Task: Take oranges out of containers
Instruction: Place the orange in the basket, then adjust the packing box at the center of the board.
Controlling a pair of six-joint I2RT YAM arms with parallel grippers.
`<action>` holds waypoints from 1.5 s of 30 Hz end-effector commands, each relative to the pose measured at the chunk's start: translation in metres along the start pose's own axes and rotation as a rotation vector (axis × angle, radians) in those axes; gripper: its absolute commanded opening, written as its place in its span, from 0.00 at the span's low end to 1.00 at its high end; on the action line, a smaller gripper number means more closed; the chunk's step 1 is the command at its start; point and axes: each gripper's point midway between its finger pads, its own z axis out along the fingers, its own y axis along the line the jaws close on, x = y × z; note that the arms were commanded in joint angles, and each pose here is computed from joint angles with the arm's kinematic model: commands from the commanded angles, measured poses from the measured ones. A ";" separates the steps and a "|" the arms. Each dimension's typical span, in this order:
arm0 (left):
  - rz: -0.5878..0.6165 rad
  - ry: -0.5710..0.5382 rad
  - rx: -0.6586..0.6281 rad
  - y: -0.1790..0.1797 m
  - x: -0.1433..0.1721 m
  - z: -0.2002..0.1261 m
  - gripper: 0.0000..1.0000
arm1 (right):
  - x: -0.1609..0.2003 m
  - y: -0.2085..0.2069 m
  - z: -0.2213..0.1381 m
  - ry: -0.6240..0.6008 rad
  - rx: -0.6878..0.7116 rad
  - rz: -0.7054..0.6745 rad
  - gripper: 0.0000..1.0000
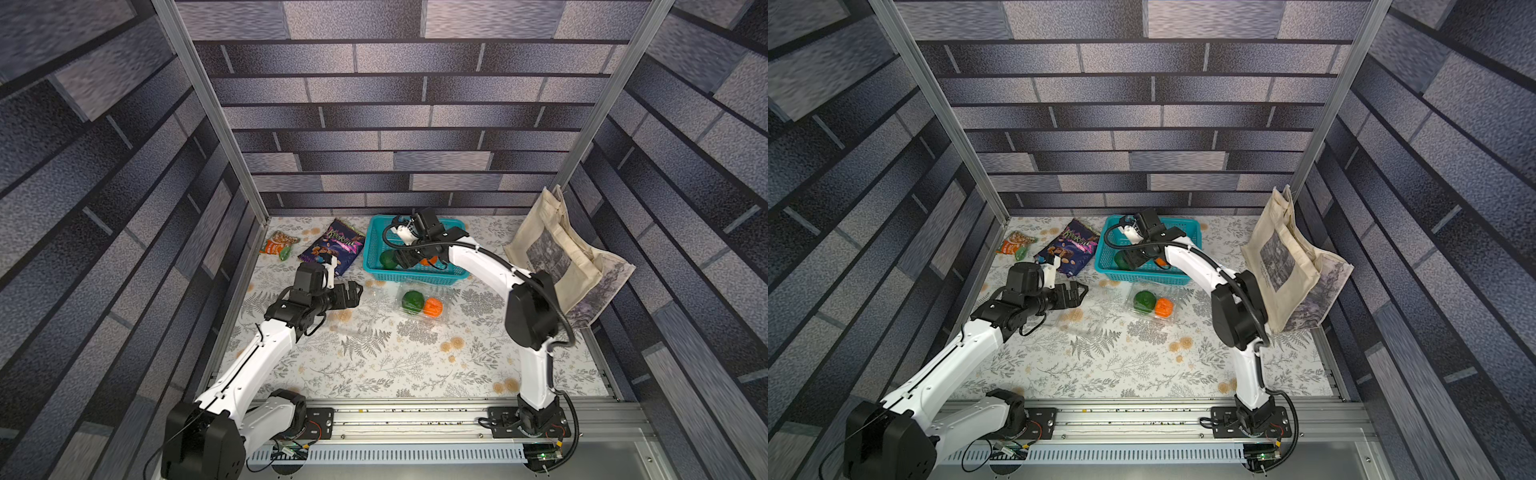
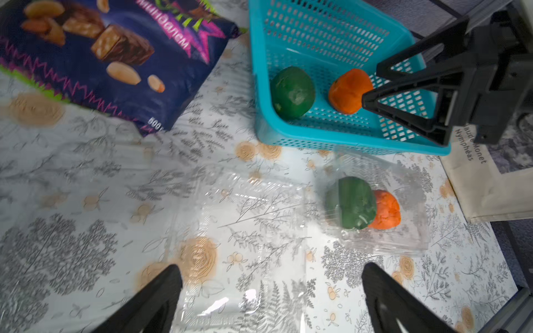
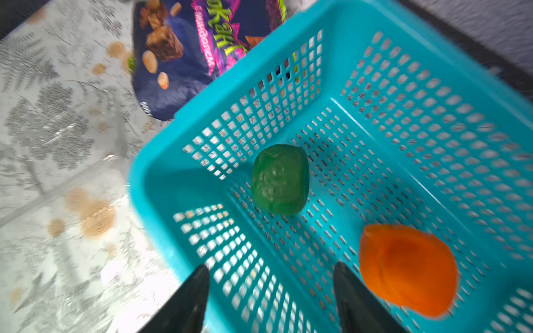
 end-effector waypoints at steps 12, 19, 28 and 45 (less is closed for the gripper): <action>0.150 0.257 0.273 -0.098 0.029 0.082 1.00 | 0.143 0.006 -0.134 -0.075 0.179 0.352 0.23; 0.133 0.305 0.255 -0.100 0.041 0.105 1.00 | 0.182 0.010 -0.118 -0.065 0.166 0.488 0.26; 0.122 0.344 0.209 -0.089 0.049 0.133 1.00 | 0.209 -0.012 -0.068 0.031 0.280 0.532 0.16; 0.121 0.398 0.279 -0.121 0.089 0.113 1.00 | 0.170 -0.011 -0.026 0.016 0.203 0.450 0.15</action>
